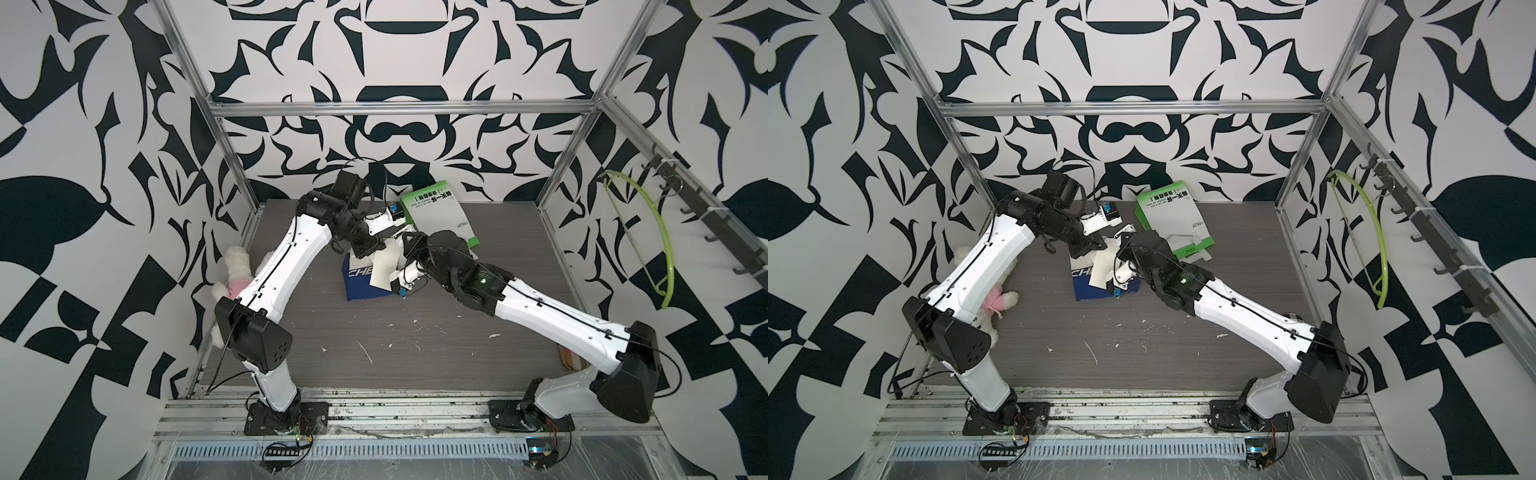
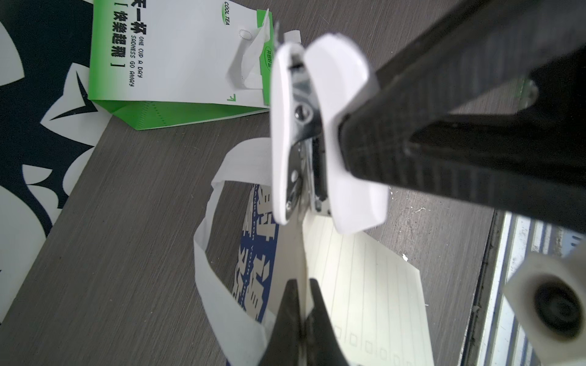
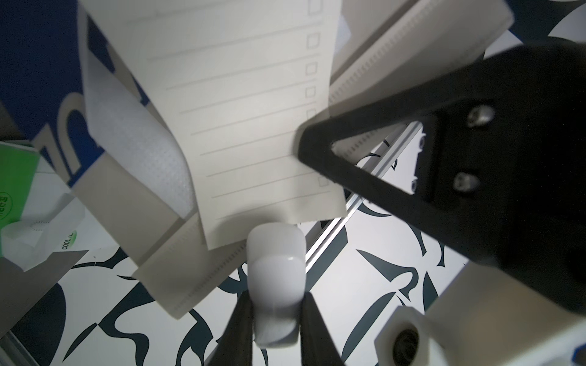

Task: Staple the receipts to the bags
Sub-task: Place the stapler in the takeout bag.

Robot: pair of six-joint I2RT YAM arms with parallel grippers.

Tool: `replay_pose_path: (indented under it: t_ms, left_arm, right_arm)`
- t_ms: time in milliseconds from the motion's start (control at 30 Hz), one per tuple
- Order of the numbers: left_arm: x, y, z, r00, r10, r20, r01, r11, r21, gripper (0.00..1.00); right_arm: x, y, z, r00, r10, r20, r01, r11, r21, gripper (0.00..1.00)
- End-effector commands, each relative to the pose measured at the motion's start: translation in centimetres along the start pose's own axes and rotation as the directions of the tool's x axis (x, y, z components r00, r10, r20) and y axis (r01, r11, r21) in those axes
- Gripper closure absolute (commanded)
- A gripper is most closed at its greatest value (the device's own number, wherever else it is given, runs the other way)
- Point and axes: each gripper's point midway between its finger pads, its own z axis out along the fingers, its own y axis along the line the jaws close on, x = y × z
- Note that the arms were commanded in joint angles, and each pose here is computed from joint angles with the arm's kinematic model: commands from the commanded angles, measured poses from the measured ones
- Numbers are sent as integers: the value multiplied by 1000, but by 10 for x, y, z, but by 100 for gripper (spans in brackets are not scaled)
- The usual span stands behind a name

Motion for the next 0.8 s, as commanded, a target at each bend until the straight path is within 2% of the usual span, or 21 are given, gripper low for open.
replay_pose_path:
  t_ms: [0,533,767]
  left_arm:
    - [-1,0,-1,1000,-9,-9,9,1000,-2,100]
    - [-4,-2,-1,1000,-11,7,11,1000,15,100]
    - [-9,-6,-3,999,-10,34,9,999,34,100]
  right_arm:
    - [17,-27,-17,993,-114,-42,117,991,70,100]
    - [0,-24,-10,987,-162,-16,162,986,28,100]
    - [-8,-14,-7,983,-186,5,186,983,-4,97]
